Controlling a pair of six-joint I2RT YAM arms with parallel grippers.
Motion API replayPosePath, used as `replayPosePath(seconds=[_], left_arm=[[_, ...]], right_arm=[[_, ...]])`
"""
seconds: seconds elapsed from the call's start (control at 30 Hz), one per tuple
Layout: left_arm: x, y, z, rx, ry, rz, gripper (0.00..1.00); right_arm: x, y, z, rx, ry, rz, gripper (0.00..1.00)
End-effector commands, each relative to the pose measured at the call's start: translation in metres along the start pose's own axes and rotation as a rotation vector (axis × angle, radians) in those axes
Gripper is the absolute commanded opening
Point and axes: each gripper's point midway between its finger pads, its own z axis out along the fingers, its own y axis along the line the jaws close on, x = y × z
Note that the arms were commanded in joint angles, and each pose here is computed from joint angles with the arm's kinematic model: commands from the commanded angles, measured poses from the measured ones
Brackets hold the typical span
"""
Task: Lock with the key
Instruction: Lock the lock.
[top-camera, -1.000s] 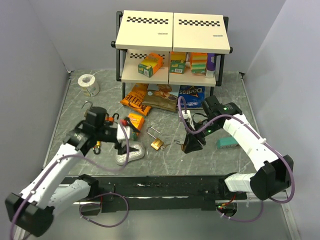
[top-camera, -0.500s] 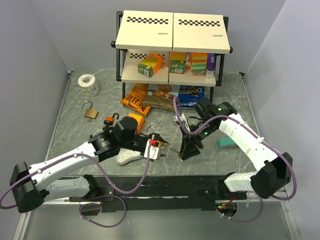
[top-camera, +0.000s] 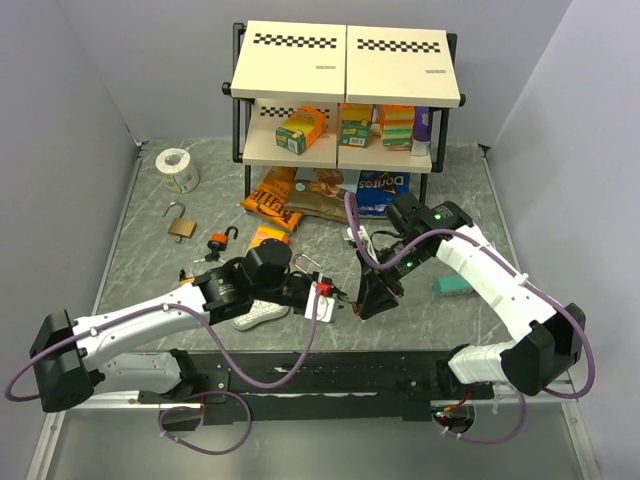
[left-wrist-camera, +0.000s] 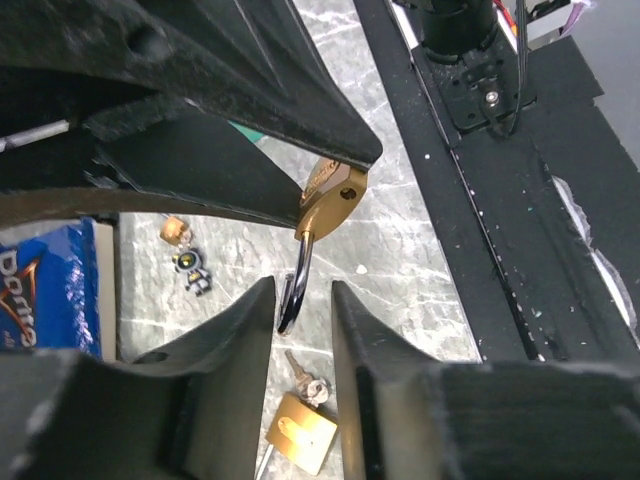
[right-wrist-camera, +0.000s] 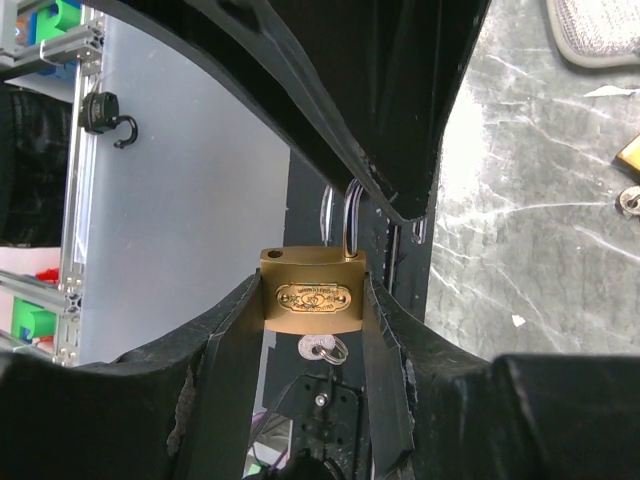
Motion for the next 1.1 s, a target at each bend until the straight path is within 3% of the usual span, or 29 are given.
replayPosePath(seconds=[0.0,0.07,0.13,0.17,0.2,0.23,0.3,0.67,0.9,1.07], left_arm=[[-0.018,0.016,0.002,-0.043,-0.032,0.023,0.21],[-0.019,0.019,0.001,-0.058,-0.027,0.010,0.09],[-0.021,0.021,-0.001,-0.073,-0.028,-0.015,0.01],[-0.025,0.021,-0.004,-0.079,-0.039,-0.021,0.01],[-0.027,0.020,-0.006,-0.083,-0.044,-0.045,0.01],[-0.028,0.021,-0.009,-0.087,-0.048,-0.059,0.01],[-0.038,0.018,-0.017,-0.078,-0.089,-0.117,0.01],[-0.089,0.052,-0.068,-0.093,-0.245,-0.406,0.01],[-0.111,0.059,-0.074,-0.093,-0.319,-0.496,0.01],[-0.106,0.060,-0.069,-0.101,-0.318,-0.554,0.01]], right_arm=[[-0.019,0.010,-0.002,-0.041,-0.045,-0.023,0.00],[-0.019,0.010,-0.002,-0.038,-0.044,-0.019,0.00],[-0.022,0.008,-0.002,-0.034,-0.053,-0.015,0.13],[-0.025,0.008,-0.004,-0.027,-0.061,0.003,0.26],[-0.027,0.007,-0.005,-0.020,-0.068,0.010,0.56],[-0.031,0.004,-0.008,-0.003,-0.083,0.002,0.74],[-0.036,-0.001,-0.020,0.057,-0.119,0.002,0.99],[-0.068,-0.009,-0.068,0.364,-0.305,-0.277,0.99],[-0.080,0.003,-0.066,0.376,-0.320,-0.371,0.99],[-0.088,0.012,-0.060,0.324,-0.325,-0.390,0.96]])
